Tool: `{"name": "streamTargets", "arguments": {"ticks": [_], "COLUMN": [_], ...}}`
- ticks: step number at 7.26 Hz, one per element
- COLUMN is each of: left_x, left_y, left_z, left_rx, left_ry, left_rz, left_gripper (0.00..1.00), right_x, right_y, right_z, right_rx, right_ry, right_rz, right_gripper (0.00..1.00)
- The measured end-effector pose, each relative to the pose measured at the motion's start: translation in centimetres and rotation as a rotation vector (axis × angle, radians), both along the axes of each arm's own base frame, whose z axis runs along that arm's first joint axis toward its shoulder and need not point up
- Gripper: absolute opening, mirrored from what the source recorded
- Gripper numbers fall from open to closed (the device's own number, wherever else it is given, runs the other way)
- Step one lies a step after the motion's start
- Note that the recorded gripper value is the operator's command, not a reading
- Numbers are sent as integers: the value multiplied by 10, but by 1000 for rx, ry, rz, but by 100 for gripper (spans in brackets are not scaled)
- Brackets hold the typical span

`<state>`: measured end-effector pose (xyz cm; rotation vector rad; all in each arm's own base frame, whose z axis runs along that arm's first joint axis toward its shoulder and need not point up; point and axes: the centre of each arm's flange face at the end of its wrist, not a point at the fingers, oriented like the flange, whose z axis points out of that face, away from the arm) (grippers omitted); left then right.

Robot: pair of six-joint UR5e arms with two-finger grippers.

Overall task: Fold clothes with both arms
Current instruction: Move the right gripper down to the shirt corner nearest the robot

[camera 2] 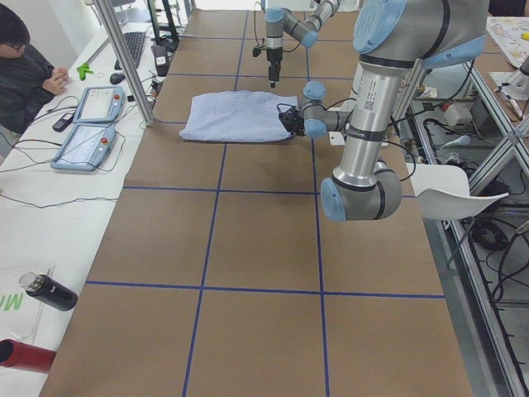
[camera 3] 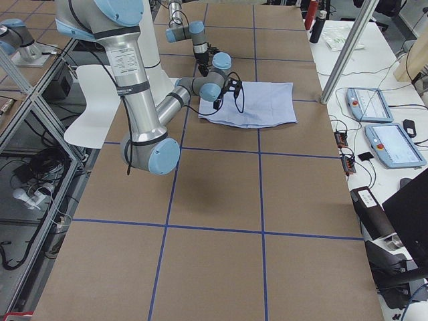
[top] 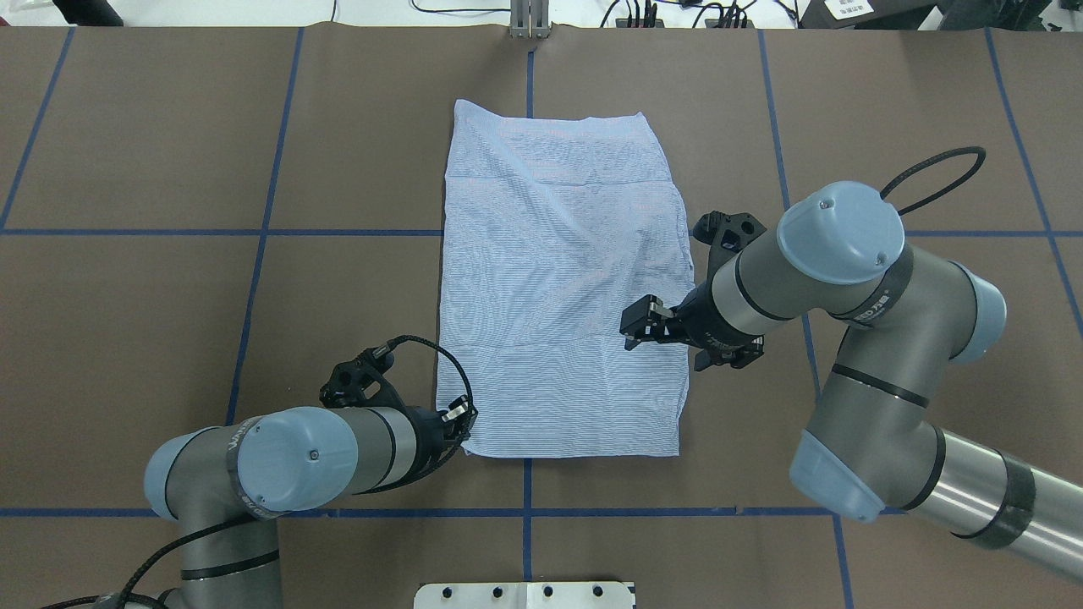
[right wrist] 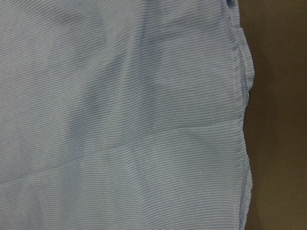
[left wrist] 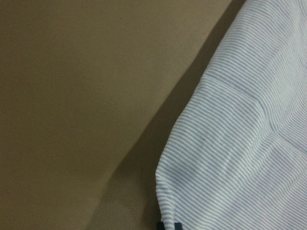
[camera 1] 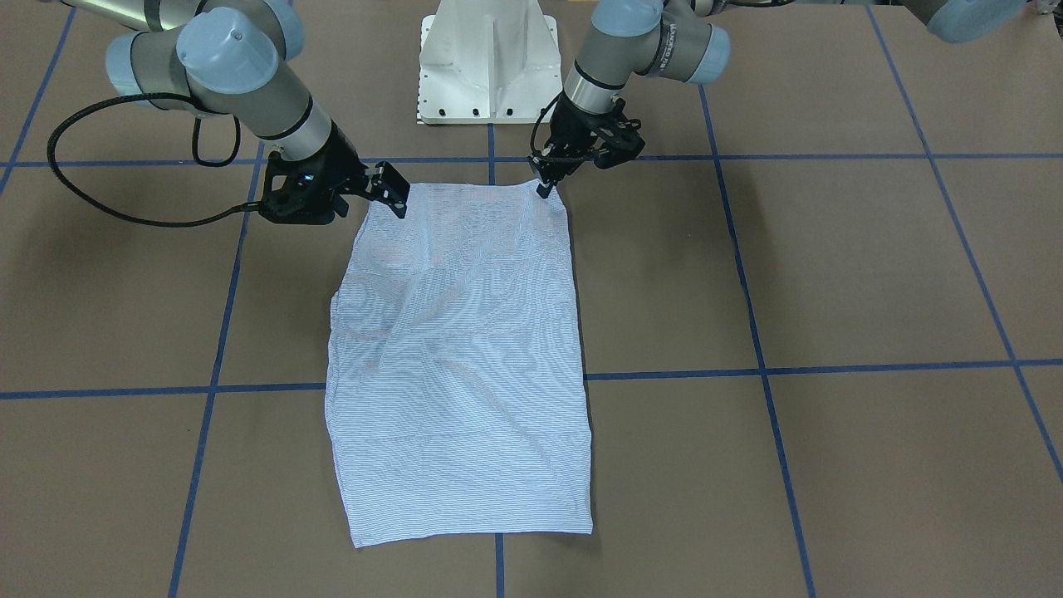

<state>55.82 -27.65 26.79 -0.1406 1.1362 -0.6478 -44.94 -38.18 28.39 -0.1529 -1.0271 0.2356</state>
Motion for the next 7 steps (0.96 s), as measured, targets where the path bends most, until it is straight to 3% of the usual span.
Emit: {"name": "streamTargets", "arguments": {"ticks": [2,4,7], "left_x": [0,0,1], "left_y": [0,0,0], "left_z": [0,0,1], "left_rx": [0,0,-1], "left_ry": [0,0,-3], "left_rz": [0,0,0], "left_gripper": [0,0,0], "right_x": [-31,-52,-69], "right_y": [34,64,87], "right_z": [-2,2,14], "right_rx": [-80,-131,-134], "right_ry": [37,122,198], "right_rz": [67,75,65], "right_gripper": [100,100,100]}}
